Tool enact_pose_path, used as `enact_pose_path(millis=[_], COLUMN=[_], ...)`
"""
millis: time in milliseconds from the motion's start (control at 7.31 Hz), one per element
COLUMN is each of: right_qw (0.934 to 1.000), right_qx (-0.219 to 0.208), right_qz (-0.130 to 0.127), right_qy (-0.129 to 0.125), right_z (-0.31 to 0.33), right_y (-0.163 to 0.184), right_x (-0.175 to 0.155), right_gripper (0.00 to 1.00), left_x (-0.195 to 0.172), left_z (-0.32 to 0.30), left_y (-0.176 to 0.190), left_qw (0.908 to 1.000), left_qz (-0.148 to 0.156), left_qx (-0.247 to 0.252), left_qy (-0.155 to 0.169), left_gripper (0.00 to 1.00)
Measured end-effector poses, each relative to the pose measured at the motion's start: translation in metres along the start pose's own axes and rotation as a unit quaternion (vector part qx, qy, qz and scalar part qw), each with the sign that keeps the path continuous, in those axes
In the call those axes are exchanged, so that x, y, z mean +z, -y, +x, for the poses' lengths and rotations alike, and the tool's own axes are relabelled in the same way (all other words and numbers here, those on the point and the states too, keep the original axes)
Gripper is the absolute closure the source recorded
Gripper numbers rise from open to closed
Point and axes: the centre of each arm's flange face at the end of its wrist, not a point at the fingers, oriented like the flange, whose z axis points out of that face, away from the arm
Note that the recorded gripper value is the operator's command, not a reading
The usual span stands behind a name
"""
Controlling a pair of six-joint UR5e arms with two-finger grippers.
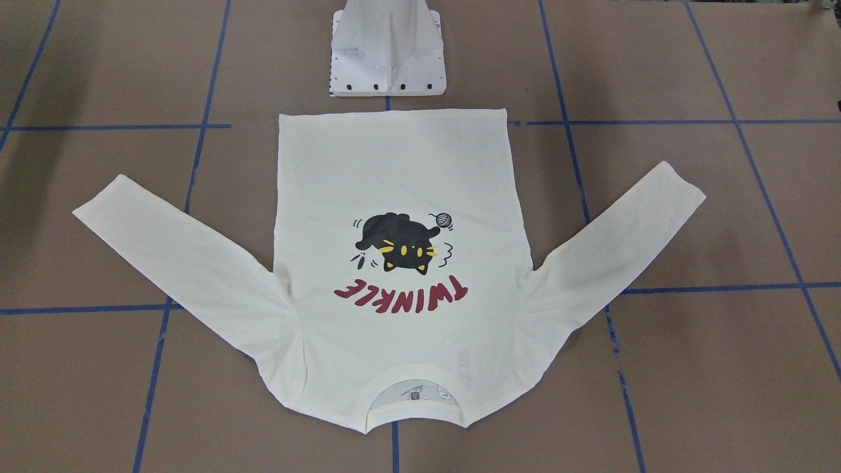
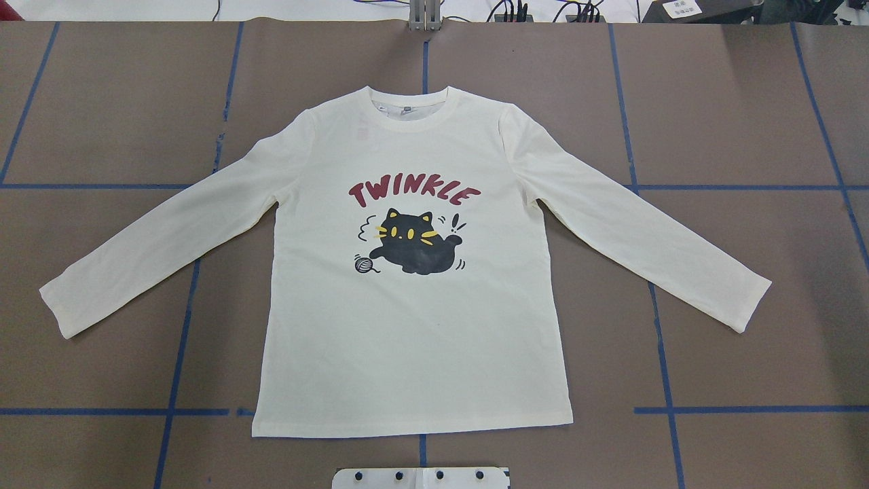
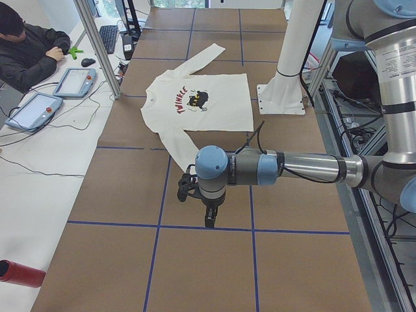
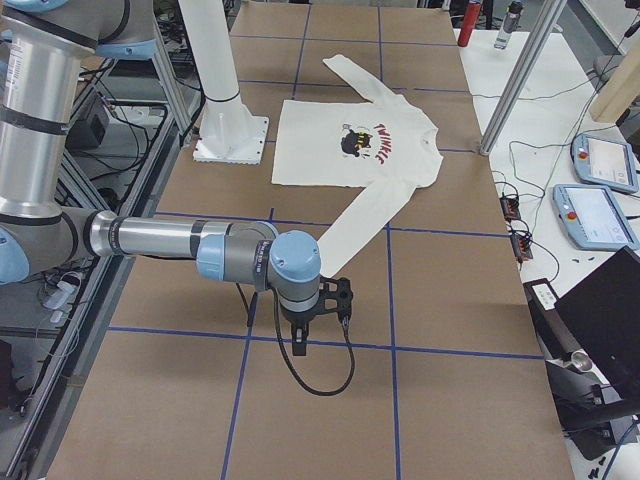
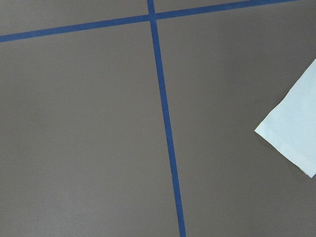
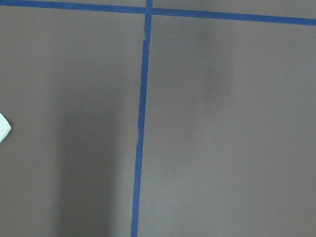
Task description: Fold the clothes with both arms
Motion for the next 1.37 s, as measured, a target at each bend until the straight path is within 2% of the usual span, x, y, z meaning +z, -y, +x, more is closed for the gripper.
enact_pose_path(millis=[273, 684, 957, 1230, 1367], right_qw=[1.0000, 0.9995, 0.9965, 0.9918, 0.9912], right_qx=[-0.003, -0.021, -0.048, -0.077, -0.076], right_qz=[0.003, 0.023, 0.058, 0.092, 0.100], right_qy=[0.000, 0.007, 0.037, 0.042, 0.043], right_z=[-0.002, -0.016, -0.041, -0.057, -0.059], right_y=[0.001, 0.011, 0.045, 0.073, 0.082], right_x=[-0.002, -0.016, -0.040, -0.060, -0.063], right_gripper=[0.00, 0.00, 0.00, 0.00, 0.00], left_x=[-0.001, -0.005, -0.010, -0.006, -0.010], left_z=[0.001, 0.005, 0.010, 0.005, 0.008], left_y=[-0.001, 0.001, 0.008, 0.012, 0.021], left_qw=[1.0000, 0.9999, 0.9990, 0.9973, 0.9942], left_qz=[0.001, 0.006, 0.029, 0.049, 0.073], left_qx=[0.001, 0.009, 0.033, 0.054, 0.079], left_qy=[0.000, 0.001, 0.004, 0.004, 0.007], left_gripper=[0.00, 0.00, 0.00, 0.00, 0.00])
